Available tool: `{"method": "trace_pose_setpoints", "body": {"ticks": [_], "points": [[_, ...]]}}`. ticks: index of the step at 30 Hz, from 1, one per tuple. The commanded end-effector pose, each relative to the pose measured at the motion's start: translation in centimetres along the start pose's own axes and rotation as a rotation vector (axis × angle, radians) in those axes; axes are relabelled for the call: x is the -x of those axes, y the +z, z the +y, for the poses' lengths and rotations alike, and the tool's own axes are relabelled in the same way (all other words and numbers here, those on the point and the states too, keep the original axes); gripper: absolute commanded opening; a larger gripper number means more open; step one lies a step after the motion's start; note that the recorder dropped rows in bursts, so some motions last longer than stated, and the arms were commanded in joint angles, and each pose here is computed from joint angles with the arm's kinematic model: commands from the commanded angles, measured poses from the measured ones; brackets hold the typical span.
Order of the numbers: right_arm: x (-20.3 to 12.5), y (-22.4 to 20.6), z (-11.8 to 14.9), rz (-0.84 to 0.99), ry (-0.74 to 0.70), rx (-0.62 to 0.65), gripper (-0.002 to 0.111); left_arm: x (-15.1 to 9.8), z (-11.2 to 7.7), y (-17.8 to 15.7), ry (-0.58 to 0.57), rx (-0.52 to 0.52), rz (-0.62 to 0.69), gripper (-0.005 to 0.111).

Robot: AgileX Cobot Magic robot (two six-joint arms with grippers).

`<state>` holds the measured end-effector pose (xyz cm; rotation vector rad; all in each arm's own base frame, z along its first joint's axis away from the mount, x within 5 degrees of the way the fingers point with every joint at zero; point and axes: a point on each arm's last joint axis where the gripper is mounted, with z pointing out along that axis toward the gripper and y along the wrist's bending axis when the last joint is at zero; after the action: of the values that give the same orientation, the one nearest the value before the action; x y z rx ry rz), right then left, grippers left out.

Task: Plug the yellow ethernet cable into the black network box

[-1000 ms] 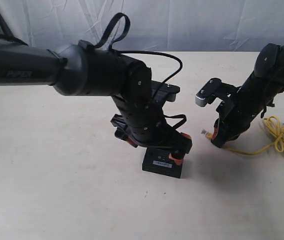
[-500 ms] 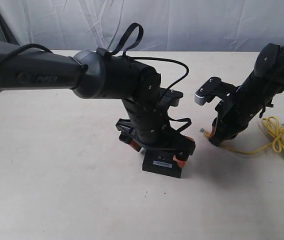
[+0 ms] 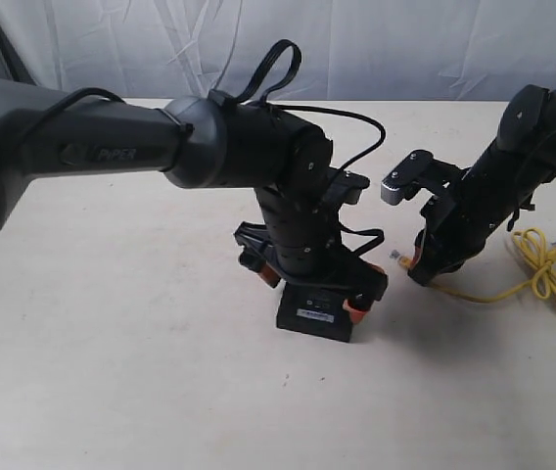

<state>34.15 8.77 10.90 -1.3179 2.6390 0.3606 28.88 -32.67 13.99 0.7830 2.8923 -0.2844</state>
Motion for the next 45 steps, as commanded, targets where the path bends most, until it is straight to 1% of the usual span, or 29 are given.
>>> {"method": "trace_pose_setpoints", "body": {"ticks": [1, 3, 6, 9, 12, 14, 16, 19, 21, 22, 24, 25, 27, 28, 29, 32, 34, 38, 43, 45], "points": [[0.1, 0.2, -0.2, -0.017, 0.021, -0.009, -0.001, -0.4, 1.0, 0.0, 0.041, 0.077, 0.075, 0.102], [0.1, 0.2, -0.2, -0.017, 0.021, -0.009, -0.001, -0.5, 1.2, 0.0, 0.029, 0.079, 0.091, 0.102], [0.1, 0.2, -0.2, -0.017, 0.021, -0.009, -0.001, -0.5, 0.8, 0.0, 0.025, 0.059, 0.077, 0.102], [0.1, 0.2, -0.2, -0.017, 0.021, -0.009, -0.001, -0.3, 0.4, 0.0, 0.049, 0.056, 0.045, 0.102], [0.1, 0.2, -0.2, -0.019, 0.024, -0.008, -0.001, -0.3, 0.5, -0.7, 0.089, 0.062, 0.047, 0.102], [0.1, 0.2, -0.2, -0.021, 0.026, -0.007, -0.001, -0.5, 0.7, -1.4, 0.130, 0.080, 0.060, 0.102], [0.2, 0.2, -0.2, -0.029, 0.037, -0.002, -0.001, -0.6, 1.0, -2.4, 0.180, 0.128, 0.068, 0.102], [0.4, 0.2, -0.1, -0.052, 0.067, 0.008, -0.001, -0.9, 1.6, -4.6, 0.279, 0.194, 0.084, 0.102], [0.7, 0.2, -0.1, -0.086, 0.107, 0.014, -0.001, -1.2, 1.7, -6.2, 0.340, 0.209, 0.094, 0.100], [0.8, 0.2, 0.0, -0.099, 0.124, 0.018, -0.001, -1.4, 1.6, -6.8, 0.355, 0.202, 0.105, 0.096], [1.0, 0.1, -0.1, -0.116, 0.137, 0.017, -0.001, -2.0, 1.4, -7.8, 0.380, 0.180, 0.144, 0.075], [1.0, 0.1, -0.1, -0.118, 0.137, 0.012, -0.001, -2.3, 1.4, -8.0, 0.389, 0.172, 0.151, 0.057], [1.0, 0.1, -0.2, -0.120, 0.135, 0.003, -0.001, -3.0, 1.5, -7.7, 0.389, 0.158, 0.165, 0.013], [1.0, 0.1, -0.2, -0.120, 0.135, 0.003, -0.001, -3.4, 1.5, -7.2, 0.391, 0.144, 0.173, 0.002], [1.0, 0.1, -0.2, -0.122, 0.134, 0.000, -0.001, -3.7, 1.5, -6.7, 0.380, 0.123, 0.184, 0.002], [1.0, 0.1, -0.2, -0.122, 0.134, 0.000, -0.001, -4.3, 1.0, -5.0, 0.374, 0.039, 0.173, 0.000], [1.0, 0.1, -0.2, -0.122, 0.134, 0.000, -0.001, -4.2, 1.0, -3.9, 0.371, 0.024, 0.148, 0.000], [1.0, 0.1, -0.2, -0.122, 0.137, 0.005, -0.001, -3.7, 1.1, -2.6, 0.381, 0.033, 0.104, 0.000], [1.0, 0.1, -0.2, -0.121, 0.139, 0.007, -0.001, -3.7, 1.8, -1.1, 0.426, 0.098, 0.140, 0.000], [1.0, 0.1, -0.1, -0.122, 0.145, 0.018, -0.001, -3.6, 2.0, -0.4, 0.422, 0.118, 0.140, 0.000]]}}
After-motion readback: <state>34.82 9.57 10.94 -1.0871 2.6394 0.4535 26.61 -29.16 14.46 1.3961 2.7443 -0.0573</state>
